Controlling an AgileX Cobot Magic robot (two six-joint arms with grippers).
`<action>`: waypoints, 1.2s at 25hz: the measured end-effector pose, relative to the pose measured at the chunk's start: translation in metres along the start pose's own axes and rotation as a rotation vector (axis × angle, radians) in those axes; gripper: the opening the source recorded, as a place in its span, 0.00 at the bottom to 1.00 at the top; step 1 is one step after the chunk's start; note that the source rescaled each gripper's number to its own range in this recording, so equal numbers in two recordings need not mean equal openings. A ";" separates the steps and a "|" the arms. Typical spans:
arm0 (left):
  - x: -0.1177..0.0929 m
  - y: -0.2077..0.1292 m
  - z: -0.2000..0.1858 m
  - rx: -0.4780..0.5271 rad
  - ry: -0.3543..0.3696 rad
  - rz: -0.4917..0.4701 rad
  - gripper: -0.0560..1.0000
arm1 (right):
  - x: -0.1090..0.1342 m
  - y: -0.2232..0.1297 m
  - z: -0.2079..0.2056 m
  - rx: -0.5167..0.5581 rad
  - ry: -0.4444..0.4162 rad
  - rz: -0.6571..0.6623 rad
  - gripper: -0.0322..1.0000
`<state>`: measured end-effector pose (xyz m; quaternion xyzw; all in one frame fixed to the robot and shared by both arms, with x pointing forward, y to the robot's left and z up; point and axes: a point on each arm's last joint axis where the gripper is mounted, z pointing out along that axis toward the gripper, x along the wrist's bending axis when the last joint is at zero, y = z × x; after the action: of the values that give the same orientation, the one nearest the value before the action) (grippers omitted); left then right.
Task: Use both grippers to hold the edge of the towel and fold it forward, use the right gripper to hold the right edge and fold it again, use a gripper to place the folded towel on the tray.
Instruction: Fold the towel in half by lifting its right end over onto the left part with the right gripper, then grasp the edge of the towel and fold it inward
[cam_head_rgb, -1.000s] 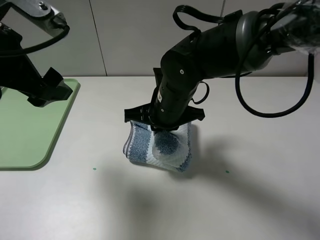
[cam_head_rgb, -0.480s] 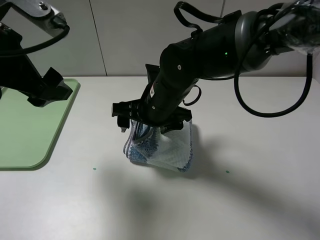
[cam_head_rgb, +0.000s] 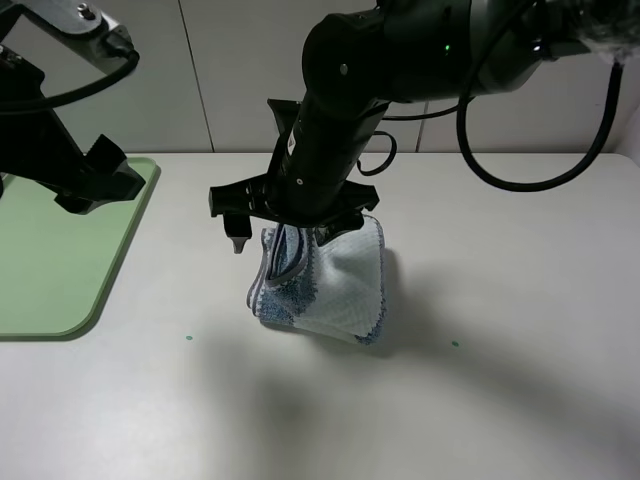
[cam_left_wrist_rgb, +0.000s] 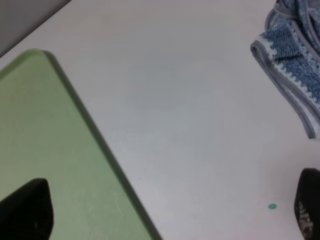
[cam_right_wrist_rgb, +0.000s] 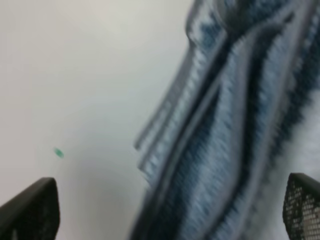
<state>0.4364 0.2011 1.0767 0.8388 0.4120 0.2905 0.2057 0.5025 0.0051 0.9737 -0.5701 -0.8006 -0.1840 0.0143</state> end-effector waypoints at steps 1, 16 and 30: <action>0.000 0.000 0.000 0.000 0.000 0.000 1.00 | -0.001 0.000 -0.001 0.013 -0.017 -0.015 1.00; 0.000 0.000 0.000 0.000 0.000 0.000 1.00 | -0.011 -0.002 -0.044 -0.005 -0.145 -0.134 1.00; 0.000 0.000 0.000 0.000 0.000 0.000 1.00 | -0.030 -0.005 -0.061 0.068 -0.256 -0.169 1.00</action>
<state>0.4364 0.2011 1.0767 0.8388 0.4120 0.2905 0.2057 0.4970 -0.0426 1.0222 -0.5187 -0.8467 -0.0834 -0.0841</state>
